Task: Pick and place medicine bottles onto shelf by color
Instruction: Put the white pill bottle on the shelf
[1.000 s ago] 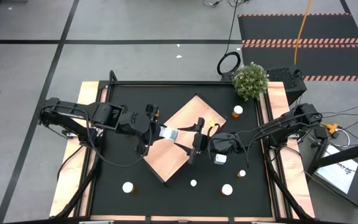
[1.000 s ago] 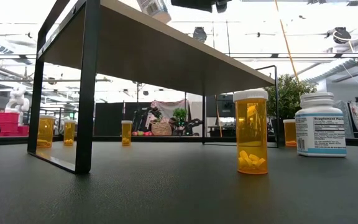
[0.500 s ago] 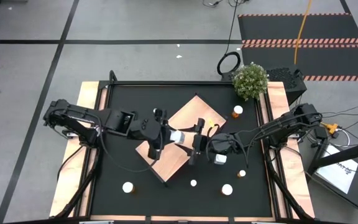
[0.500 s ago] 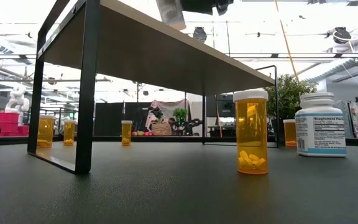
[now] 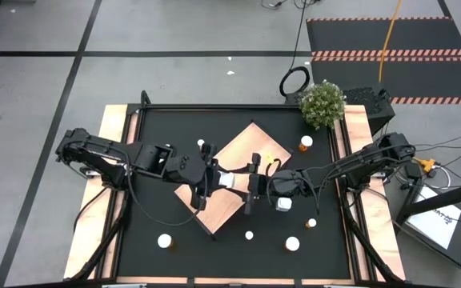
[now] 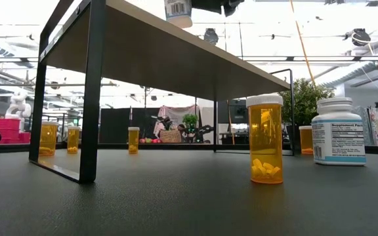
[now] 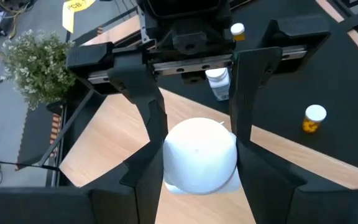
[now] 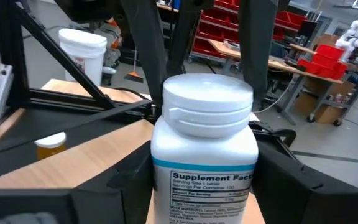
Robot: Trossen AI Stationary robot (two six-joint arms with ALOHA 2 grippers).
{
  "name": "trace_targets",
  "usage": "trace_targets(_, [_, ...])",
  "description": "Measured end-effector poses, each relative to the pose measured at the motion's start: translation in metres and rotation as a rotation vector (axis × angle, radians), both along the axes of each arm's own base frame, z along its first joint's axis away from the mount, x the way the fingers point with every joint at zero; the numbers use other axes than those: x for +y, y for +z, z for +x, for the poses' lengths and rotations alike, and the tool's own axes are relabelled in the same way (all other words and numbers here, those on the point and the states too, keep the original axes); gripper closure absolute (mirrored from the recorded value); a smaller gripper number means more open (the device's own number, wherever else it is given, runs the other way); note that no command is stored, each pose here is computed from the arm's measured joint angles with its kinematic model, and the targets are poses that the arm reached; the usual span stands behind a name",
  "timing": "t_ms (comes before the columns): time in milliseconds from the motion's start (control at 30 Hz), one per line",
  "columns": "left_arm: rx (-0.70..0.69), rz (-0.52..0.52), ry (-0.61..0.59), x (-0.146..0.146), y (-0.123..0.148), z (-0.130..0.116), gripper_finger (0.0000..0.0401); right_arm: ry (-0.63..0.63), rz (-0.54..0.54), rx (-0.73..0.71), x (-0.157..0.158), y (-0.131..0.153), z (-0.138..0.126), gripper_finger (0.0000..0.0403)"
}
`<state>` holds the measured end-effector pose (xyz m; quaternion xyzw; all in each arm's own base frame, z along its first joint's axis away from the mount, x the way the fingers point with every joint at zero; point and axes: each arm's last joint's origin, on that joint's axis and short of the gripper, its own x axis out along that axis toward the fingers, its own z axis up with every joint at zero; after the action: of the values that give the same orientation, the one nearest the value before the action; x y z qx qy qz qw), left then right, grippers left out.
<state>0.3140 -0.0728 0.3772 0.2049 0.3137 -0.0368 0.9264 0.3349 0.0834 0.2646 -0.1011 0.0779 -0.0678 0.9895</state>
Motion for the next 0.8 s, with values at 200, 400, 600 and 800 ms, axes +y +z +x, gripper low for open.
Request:
trace_targets(200, [-0.021, 0.002, -0.023, -0.011, 0.002, -0.002, 0.0151, 0.117, 0.068, 0.007, 0.001, 0.003, -0.002, 0.0178])
trace_targets(400, [-0.039, 0.022, -0.06, -0.024, 0.003, -0.005, 0.0073, 0.248, 0.122, 0.075, -0.002, 0.01, -0.013, 0.0179])
trace_targets(600, [-0.058, 0.051, -0.108, -0.031, 0.003, -0.004, 0.0049, 0.446, 0.13, 0.155, -0.003, 0.017, -0.027, 0.0179])
trace_targets(800, [-0.099, 0.032, -0.24, -0.041, -0.006, 0.016, 0.0073, 0.535, 0.127, 0.182, -0.001, 0.017, -0.03, 0.0178])
